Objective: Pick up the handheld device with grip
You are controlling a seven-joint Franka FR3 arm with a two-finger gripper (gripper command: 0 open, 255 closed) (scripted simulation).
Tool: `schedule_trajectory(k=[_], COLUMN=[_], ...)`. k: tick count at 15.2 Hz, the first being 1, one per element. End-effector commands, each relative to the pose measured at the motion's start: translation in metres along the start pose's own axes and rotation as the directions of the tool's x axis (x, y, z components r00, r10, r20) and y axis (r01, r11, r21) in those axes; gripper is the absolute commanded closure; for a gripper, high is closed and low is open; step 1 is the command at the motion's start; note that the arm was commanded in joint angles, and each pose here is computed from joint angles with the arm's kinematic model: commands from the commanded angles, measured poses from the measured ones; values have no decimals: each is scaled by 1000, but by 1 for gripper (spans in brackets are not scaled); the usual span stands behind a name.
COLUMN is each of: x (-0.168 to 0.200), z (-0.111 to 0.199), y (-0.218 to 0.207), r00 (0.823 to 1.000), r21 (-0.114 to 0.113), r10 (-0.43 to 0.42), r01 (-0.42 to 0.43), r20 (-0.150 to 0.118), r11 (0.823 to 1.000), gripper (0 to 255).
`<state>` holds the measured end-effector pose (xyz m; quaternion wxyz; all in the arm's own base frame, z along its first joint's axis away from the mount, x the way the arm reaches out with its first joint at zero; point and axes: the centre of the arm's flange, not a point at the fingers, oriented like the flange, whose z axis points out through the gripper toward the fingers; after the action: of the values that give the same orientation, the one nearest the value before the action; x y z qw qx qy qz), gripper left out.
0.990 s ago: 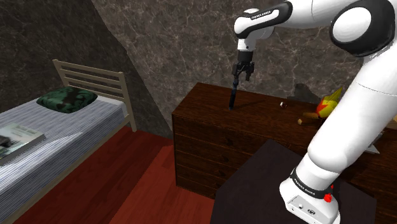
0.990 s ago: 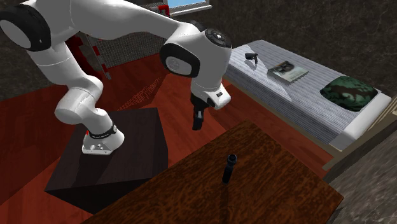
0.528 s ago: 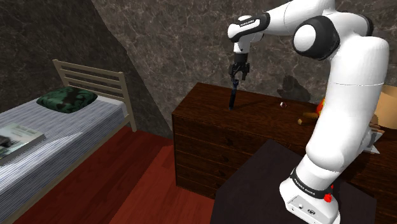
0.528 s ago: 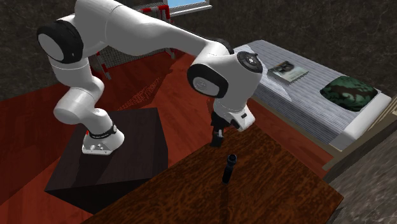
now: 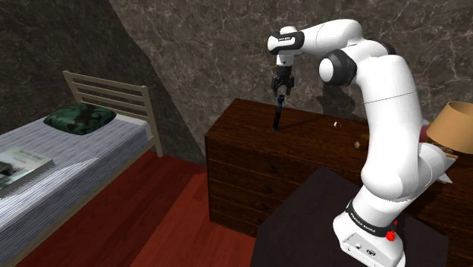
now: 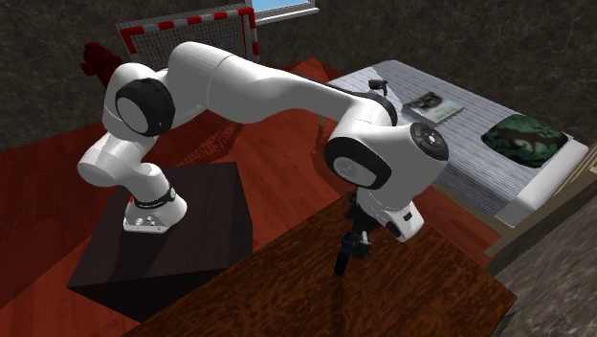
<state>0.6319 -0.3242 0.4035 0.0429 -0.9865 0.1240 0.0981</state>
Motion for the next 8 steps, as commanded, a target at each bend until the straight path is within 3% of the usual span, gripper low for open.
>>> schedule_trajectory(k=[1, 8], x=[11, 18], z=[6, 40], y=[4, 6], r00=[1000, 1000], r21=[0, 0], r10=[5, 5], r01=[-5, -5], r20=[1, 1], r11=[1000, 1000], gripper=[0, 0])
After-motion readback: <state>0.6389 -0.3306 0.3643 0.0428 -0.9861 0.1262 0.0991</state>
